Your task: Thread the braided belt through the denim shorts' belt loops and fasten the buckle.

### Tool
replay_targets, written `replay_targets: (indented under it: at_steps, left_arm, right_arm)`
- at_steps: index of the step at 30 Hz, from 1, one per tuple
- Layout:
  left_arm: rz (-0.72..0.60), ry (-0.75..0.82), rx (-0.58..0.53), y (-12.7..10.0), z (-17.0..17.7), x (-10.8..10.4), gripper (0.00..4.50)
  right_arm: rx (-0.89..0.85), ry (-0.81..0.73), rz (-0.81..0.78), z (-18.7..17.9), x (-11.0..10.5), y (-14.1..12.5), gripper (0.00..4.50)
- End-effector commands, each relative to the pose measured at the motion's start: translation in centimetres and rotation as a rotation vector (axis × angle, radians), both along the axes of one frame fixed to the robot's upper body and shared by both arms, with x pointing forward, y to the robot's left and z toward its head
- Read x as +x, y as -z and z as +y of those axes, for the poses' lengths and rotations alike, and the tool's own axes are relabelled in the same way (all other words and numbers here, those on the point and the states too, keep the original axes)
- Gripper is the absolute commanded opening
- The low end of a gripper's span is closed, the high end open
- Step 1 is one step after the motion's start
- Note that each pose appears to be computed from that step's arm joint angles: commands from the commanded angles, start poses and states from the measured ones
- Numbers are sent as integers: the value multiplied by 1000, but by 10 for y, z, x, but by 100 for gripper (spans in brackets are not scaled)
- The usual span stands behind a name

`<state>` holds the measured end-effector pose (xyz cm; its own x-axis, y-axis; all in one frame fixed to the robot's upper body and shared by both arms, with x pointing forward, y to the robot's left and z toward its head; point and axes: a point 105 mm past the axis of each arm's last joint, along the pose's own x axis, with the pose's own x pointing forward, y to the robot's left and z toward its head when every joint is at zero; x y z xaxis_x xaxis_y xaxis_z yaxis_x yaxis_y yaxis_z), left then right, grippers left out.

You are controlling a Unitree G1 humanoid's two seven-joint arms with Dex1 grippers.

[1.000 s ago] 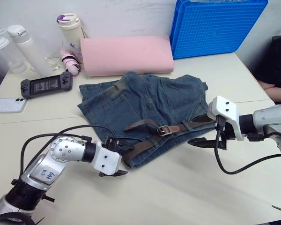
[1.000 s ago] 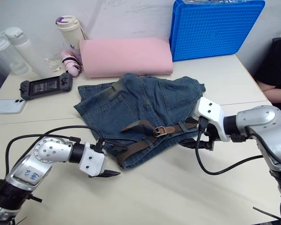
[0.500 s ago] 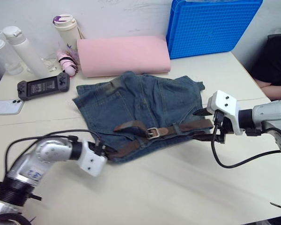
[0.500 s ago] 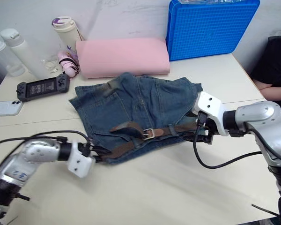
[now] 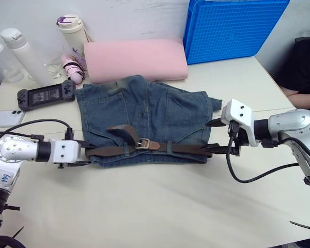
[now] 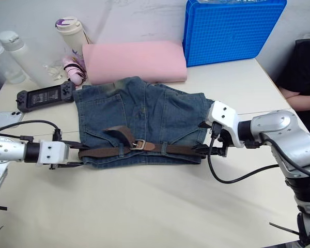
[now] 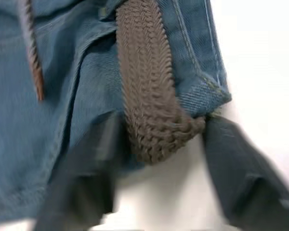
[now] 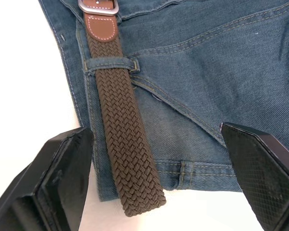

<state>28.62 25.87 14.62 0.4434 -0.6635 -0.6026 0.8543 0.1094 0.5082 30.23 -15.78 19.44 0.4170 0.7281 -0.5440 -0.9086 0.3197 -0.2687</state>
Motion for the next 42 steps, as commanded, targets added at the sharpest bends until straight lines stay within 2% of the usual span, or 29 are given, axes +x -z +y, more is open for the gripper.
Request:
replay_targets:
  at_steps: [1, 4, 6, 8, 10, 13, 16, 21, 27, 34, 42]
  left_arm:
    - [58, -110, -136, -29, 10, -5, 449]
    - [219, -223, -396, -52, 6, -12, 449]
    - [404, -239, -520, -61, -12, -26, 449]
    - [530, -244, -647, -71, -36, -33, 449]
    - [617, -274, -693, -72, -53, -36, 449]
    - [715, -338, -697, -62, -67, -40, 449]
    - [804, -447, -782, -55, -74, -31, 449]
    - [940, -695, -1111, -53, -66, 4, 449]
    - [1021, -859, -1148, -25, -74, 14, 449]
    - [1086, -945, -1213, -12, -90, 32, 449]
    - [1118, -1033, -1379, -19, -98, 54, 449]
  right_arm:
    - [28, -58, -55, 9, -4, -16, 450]
    - [48, -72, -61, 12, -5, -20, 450]
    - [53, -73, -65, 14, -5, -21, 450]
    - [58, -73, -69, 15, -5, -21, 450]
    - [61, -74, -69, 17, -5, -21, 450]
    - [63, -69, -77, 18, -4, -20, 450]
    - [60, -63, -89, 18, -3, -20, 450]
    - [82, -121, -152, 29, -9, -28, 450]
    - [77, -139, -196, 35, -10, -32, 450]
    - [58, -108, -213, 29, -6, -34, 450]
    - [50, -83, -216, 26, -8, -34, 450]
